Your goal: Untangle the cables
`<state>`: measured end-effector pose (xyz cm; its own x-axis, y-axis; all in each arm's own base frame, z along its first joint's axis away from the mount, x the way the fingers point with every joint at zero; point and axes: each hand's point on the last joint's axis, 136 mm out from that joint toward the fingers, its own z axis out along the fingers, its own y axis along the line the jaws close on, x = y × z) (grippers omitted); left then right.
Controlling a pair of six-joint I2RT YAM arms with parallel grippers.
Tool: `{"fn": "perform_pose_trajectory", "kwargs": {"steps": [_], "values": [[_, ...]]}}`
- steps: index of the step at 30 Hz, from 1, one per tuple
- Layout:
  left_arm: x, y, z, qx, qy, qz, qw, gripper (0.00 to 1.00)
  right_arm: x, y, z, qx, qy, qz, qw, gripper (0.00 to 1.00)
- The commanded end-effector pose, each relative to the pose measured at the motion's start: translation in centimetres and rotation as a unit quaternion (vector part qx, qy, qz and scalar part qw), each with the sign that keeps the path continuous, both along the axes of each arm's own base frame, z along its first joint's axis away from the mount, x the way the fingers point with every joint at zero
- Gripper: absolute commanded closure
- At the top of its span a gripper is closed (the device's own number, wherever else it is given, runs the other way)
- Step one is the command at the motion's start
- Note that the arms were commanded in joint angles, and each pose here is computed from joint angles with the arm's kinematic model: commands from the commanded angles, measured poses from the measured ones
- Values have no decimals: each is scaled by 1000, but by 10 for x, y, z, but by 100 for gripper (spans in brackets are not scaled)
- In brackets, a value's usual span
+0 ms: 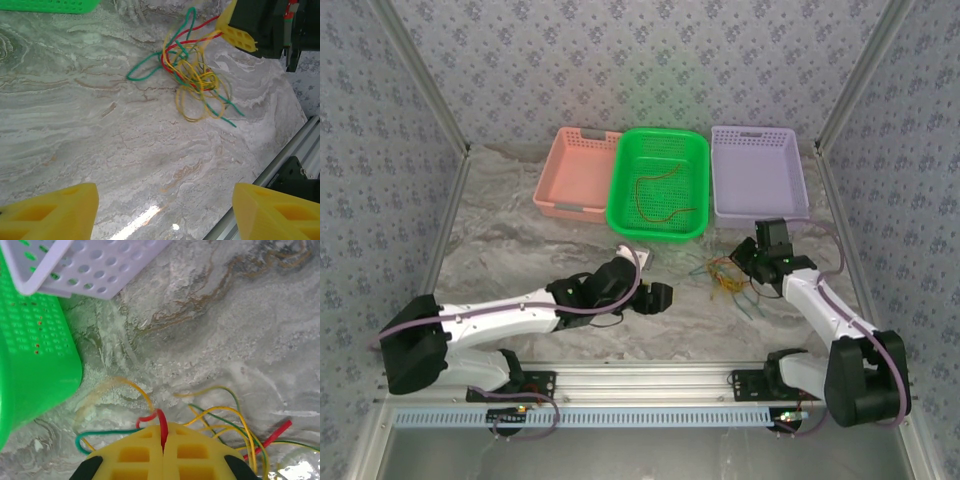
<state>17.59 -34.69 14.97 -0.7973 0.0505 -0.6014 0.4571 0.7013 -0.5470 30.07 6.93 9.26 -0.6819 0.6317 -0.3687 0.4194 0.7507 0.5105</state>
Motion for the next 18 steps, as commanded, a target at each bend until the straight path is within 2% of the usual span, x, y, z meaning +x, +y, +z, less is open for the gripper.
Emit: {"fn": "perform_pose_trajectory", "kwargs": {"steps": [1, 9, 13, 18], "values": [[8, -10, 14, -18, -19, 5, 1000, 24, 6, 22, 40, -19, -53, 49, 997, 100], [25, 12, 33, -53, -28, 25, 998, 15, -12, 107, 98, -75, -114, 198, 971, 100], [28, 31, 50, -49, -54, 33, 997, 10, -16, 150, 110, -80, -133, 260, 953, 100], [38, 72, 57, -46, -62, 82, 994, 10, -19, 190, 116, -87, -144, 303, 938, 100]]}}
